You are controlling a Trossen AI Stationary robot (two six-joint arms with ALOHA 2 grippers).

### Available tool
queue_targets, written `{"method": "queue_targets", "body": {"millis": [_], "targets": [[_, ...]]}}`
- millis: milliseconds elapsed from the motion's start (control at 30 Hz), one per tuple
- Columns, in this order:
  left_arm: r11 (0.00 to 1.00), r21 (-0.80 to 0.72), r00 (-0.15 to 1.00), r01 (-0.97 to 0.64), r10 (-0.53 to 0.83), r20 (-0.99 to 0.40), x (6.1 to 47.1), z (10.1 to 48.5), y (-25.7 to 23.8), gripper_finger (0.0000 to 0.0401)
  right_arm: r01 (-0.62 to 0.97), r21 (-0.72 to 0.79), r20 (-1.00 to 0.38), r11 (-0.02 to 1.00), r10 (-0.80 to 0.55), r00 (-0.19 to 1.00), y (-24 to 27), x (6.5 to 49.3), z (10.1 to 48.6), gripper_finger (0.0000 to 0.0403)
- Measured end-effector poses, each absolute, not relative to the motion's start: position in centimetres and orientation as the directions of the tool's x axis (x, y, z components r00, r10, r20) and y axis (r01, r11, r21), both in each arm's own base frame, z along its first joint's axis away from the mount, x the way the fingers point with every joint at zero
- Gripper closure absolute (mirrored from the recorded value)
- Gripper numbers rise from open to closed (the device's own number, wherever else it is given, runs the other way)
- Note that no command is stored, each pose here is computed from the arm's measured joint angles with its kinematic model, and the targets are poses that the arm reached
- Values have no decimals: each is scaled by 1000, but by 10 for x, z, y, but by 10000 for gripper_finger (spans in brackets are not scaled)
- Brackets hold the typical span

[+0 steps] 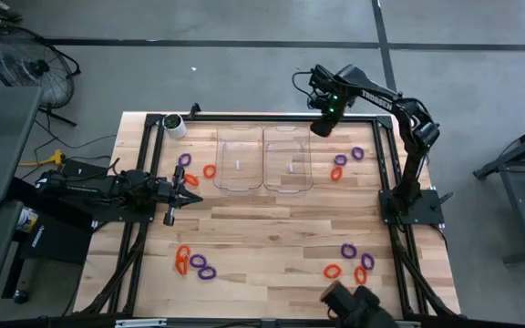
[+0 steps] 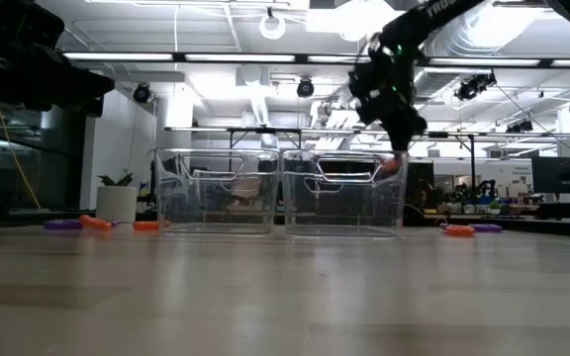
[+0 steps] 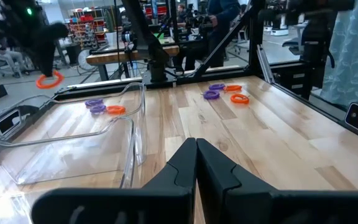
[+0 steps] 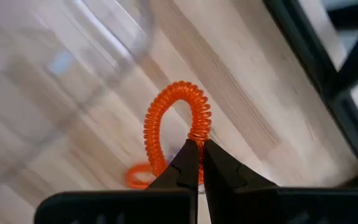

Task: Sort spring keychains
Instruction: Put the orange spring keychain into the right transparent bin

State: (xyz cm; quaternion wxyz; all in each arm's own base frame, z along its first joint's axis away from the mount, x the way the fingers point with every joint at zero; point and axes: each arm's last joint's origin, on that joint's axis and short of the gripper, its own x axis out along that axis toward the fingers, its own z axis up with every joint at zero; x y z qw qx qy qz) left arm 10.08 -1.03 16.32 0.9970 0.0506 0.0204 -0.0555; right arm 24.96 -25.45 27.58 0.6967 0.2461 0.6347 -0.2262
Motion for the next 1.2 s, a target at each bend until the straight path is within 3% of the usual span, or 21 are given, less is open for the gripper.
{"method": "queue_targets", "body": {"millis": [333,767,1200], "targets": [[989,99,993,113,-108,-46,101,163,-10,400,535,123,-968,836,-18,250,-217,296,307,403],[989,99,993,112,-108,-46,101,163,-10,400,474,169,-961,864,38,273,-182,323,270,402],[989,99,993,112,-108,-46,101,163,-10,400,455,156,-965,877,38,259,-177,326,264,319]]}}
